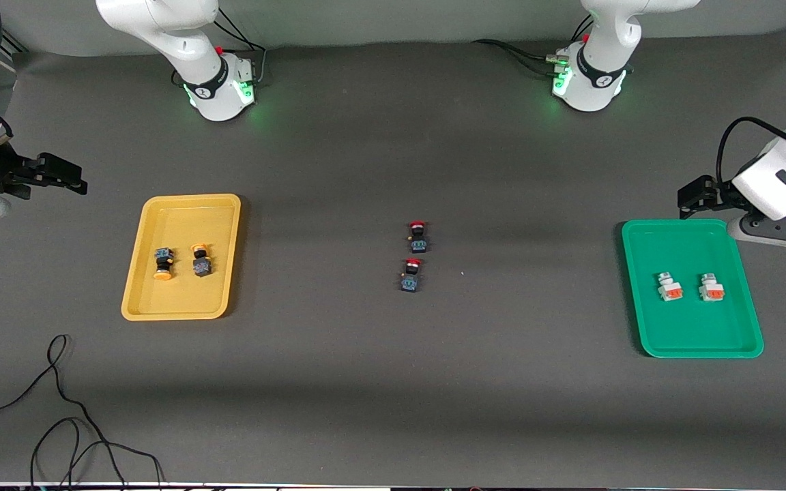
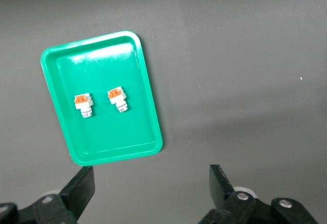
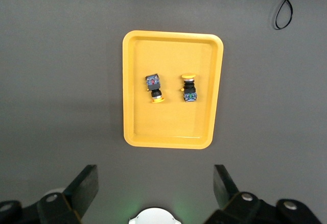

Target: Place green and yellow buttons in trays

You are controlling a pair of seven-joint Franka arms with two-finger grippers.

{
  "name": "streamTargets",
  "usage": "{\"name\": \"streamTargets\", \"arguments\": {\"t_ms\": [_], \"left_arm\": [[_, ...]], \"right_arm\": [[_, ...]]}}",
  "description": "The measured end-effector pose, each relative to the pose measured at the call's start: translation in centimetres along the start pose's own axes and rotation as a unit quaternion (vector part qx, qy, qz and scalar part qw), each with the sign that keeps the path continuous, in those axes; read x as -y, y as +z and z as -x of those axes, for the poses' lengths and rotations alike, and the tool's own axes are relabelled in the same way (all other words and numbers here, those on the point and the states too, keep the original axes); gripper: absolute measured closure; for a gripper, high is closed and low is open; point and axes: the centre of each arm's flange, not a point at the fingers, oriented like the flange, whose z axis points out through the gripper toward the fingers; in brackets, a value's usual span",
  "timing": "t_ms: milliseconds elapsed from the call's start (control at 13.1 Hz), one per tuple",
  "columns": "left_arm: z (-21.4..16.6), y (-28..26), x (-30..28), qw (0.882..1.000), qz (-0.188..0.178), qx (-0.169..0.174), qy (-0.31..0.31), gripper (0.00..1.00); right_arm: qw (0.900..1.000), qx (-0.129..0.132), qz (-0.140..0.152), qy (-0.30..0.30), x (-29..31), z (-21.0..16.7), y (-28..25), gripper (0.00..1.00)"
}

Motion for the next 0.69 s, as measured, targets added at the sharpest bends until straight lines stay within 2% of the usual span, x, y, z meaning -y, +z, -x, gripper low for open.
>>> {"name": "streamTargets", "arguments": {"t_ms": [686], "left_arm": [[0.2, 0.17, 0.49, 1.0, 0.001, 0.007, -0.004, 0.0]], "right_arm": [[1.0, -0.003, 0.0, -0.002, 0.0, -0.07, -0.04, 0.0]]}}
